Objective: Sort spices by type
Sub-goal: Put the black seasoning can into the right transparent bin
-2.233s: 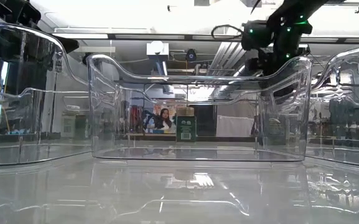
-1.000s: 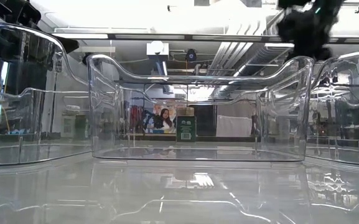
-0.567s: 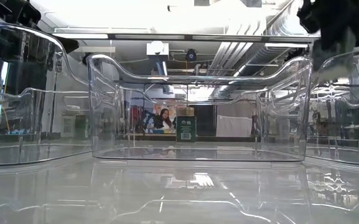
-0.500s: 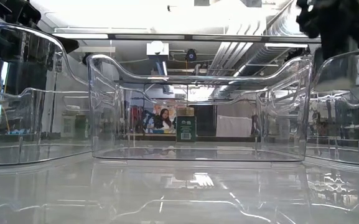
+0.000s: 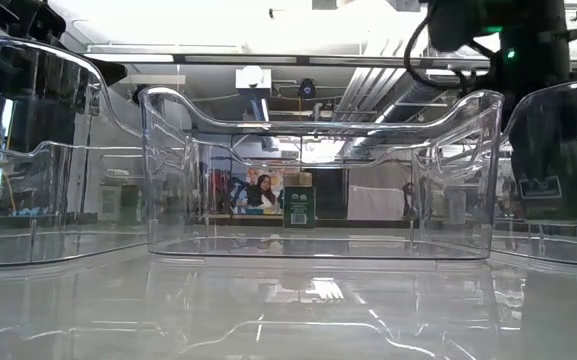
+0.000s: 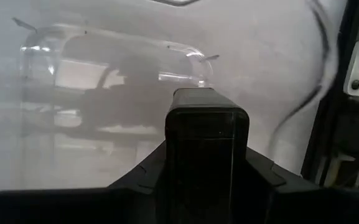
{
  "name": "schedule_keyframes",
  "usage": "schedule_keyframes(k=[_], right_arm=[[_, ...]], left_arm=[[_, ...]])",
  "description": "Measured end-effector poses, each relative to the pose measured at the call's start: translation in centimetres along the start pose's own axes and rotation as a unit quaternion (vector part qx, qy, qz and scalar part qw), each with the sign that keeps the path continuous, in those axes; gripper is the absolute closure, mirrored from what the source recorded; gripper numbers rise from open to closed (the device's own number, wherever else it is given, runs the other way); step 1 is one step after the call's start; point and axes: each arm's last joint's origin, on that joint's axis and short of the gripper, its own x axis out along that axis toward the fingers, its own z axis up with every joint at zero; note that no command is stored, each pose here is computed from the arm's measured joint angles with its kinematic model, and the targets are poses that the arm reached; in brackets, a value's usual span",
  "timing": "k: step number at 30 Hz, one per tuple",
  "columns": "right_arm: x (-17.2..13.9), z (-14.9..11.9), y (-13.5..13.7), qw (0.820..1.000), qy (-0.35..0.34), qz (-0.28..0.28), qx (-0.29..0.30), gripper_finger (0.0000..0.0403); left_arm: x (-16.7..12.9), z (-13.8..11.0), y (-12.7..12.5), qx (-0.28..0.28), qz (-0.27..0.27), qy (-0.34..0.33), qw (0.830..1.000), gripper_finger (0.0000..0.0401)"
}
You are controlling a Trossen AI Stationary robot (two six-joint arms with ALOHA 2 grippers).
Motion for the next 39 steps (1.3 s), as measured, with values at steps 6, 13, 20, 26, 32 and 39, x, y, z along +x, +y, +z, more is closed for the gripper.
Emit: schedule_keyframes(k=[6, 13, 20, 26, 32, 39], right_arm=[[0.3, 0.5, 0.2, 1.000, -0.008, -0.002, 0.011, 0.0273], [-0.7, 0.8, -0.5, 0.999, -0.006, 0.026, 0.027, 0.0263], [-0.9, 0.8, -0.6, 0.999, -0.003, 0.038, 0.028, 0.0211], [-0.8, 1.1, -0.6, 0.998, -0.001, 0.039, 0.039, 0.0181], [-2.7, 1.0, -1.5, 0.997, 0.013, 0.069, 0.033, 0.0179], [-6.7, 1.2, -1.6, 0.985, -0.040, 0.170, 0.008, 0.0215]], left_arm=[[0.0, 0.0, 0.0, 0.000, 0.000, 0.000, 1.000, 0.0401], [0.0, 0.0, 0.0, 0.000, 0.000, 0.000, 1.000, 0.0401], [0.0, 0.0, 0.0, 0.000, 0.000, 0.000, 1.000, 0.0401], [0.0, 0.0, 0.0, 0.000, 0.000, 0.000, 1.000, 0.0401], [0.0, 0.0, 0.0, 0.000, 0.000, 0.000, 1.000, 0.0401], [0.0, 0.0, 0.0, 0.000, 0.000, 0.000, 1.000, 0.0401]])
